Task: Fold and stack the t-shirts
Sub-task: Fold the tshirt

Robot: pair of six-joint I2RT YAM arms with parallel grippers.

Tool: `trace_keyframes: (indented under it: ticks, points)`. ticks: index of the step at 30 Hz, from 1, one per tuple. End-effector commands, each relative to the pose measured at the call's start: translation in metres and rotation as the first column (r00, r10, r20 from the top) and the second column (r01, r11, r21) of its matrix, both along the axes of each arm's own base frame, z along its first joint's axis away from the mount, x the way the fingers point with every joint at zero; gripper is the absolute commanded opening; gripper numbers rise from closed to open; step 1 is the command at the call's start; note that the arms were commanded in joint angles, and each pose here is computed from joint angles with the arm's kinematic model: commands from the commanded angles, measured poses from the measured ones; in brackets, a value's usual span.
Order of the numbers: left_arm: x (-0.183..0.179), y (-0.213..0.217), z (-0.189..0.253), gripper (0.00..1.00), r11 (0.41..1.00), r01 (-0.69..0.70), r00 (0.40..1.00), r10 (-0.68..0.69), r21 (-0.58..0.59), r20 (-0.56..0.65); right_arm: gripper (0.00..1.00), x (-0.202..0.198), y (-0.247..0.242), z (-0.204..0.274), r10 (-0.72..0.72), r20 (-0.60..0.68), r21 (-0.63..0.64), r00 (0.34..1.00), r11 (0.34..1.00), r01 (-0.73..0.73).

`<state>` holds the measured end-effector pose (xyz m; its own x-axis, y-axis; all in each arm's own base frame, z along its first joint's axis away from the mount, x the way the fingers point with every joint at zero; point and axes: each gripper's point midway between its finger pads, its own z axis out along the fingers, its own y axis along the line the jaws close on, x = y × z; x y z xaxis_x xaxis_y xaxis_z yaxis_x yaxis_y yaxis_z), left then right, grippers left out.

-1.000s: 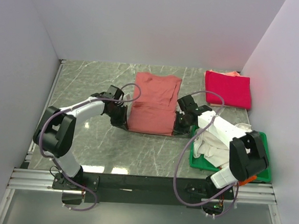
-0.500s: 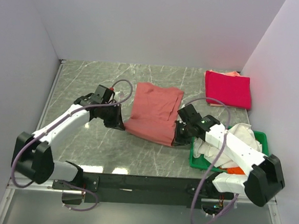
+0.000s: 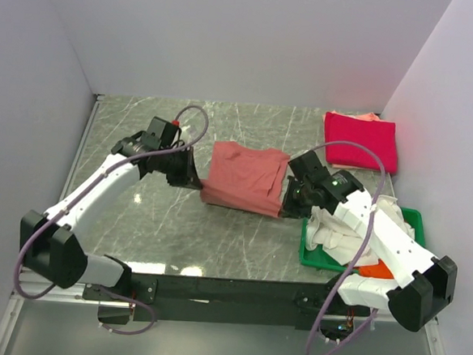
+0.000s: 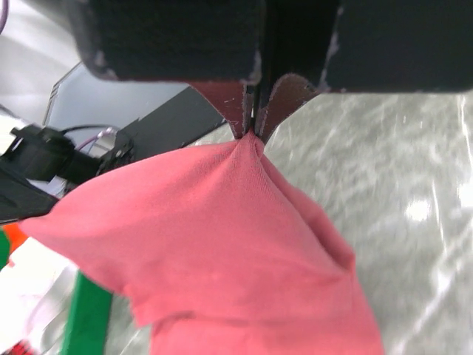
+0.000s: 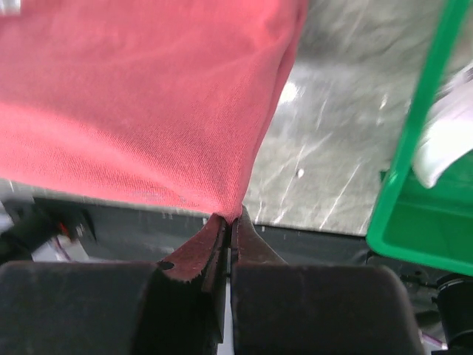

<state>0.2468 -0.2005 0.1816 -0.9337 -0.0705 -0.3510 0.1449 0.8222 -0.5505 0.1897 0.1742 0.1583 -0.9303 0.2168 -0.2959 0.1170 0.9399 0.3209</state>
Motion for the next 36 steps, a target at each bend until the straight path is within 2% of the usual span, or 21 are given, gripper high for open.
trace_keyframes:
  ticks: [1,5,18,28,36]
  points:
    - [0.036,-0.004,0.02,0.0,0.999,-0.038,0.995,0.038,-0.006,0.087,0.0,0.018,-0.031,0.001,-0.11,0.012,-0.101,0.994,0.989,0.111]
    - [0.06,-0.015,0.032,0.0,0.999,-0.041,0.992,0.044,-0.024,0.12,0.0,0.046,-0.032,0.013,-0.122,0.052,-0.083,0.991,0.988,0.126]
    - [0.135,-0.031,0.016,0.0,0.997,-0.057,0.993,0.062,-0.047,0.104,0.0,0.132,-0.043,0.017,-0.14,0.08,-0.127,0.987,0.98,0.15]
    - [0.188,-0.03,-0.007,0.0,0.994,-0.058,0.996,0.064,-0.09,0.066,0.0,0.203,-0.052,0.002,-0.178,0.067,-0.156,0.982,0.97,0.186]
    - [0.225,-0.027,-0.026,0.0,0.992,-0.076,0.996,0.082,-0.105,0.047,0.0,0.244,-0.056,-0.026,-0.177,0.023,-0.183,0.984,0.967,0.178]
